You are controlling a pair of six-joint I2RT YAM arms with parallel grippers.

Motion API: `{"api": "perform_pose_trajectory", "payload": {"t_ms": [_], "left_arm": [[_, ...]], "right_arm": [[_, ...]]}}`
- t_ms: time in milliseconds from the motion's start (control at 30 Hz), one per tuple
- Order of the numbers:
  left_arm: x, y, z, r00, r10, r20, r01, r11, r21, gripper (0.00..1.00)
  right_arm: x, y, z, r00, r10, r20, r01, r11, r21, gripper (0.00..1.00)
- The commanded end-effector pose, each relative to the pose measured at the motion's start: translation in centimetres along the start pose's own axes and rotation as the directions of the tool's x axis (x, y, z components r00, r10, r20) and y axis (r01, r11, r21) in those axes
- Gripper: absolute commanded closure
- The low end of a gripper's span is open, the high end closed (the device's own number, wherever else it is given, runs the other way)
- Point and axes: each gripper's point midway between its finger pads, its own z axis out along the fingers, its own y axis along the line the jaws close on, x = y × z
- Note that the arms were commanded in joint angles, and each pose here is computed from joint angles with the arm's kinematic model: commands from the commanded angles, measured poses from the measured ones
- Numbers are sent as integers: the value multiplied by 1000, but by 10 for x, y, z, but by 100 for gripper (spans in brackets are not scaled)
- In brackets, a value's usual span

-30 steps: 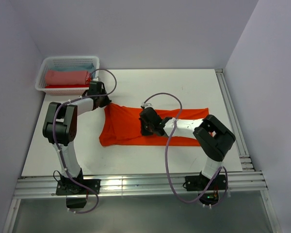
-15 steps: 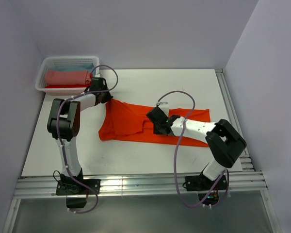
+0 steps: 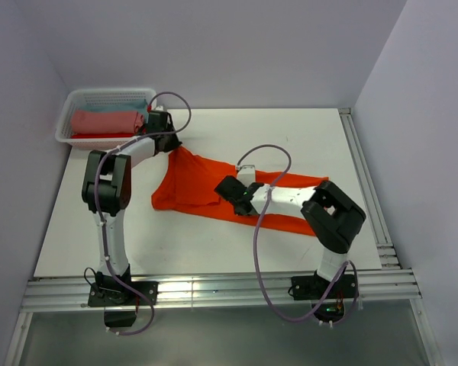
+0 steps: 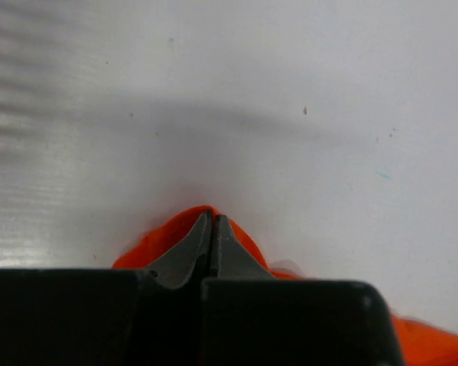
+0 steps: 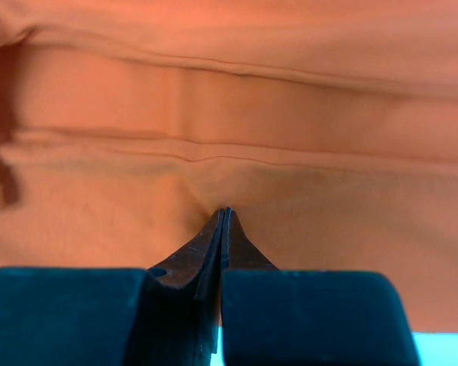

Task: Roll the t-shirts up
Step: Fold the tshirt

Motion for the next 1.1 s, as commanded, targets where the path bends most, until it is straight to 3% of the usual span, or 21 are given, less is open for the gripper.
{"api": "perform_pose_trajectory", "payload": {"t_ms": [0,300,433,533,633,767,867,933,1067], "left_arm": [[-11,-5,5,999,38,-4,-38,999,-10,100],[-29,-21,16,998,57,16,-58,998,33,100],[-36,-38,18,998,54,24,-56,994,90,100],[-41,-44,14,997,55,45,-59,995,84,100],[-49,-45,5,996,41,77,-47,996,73,94],[-55,-45,-2,995,48,89,-55,996,71,71],[-62,-46,-15,993,47,107,-54,997,60,62],[-61,-43,-23,993,46,105,-52,997,52,59],[-72,-35,-49,989,48,140,-51,999,14,53]], "right_arm": [[56,19,-2,987,-75,-139,75,997,-8,100],[79,105,-54,974,-185,-132,155,966,-207,100],[67,130,-76,970,-217,-109,175,935,-308,100],[44,126,-87,968,-245,-54,218,927,-307,96],[13,117,-93,975,-222,-29,198,915,-352,89],[-24,113,-96,982,-188,-10,163,876,-454,73],[-61,115,-93,989,-147,9,131,846,-517,69],[-82,113,-89,991,-132,24,123,829,-545,67],[-132,108,-70,994,-72,78,105,785,-610,51]]}}
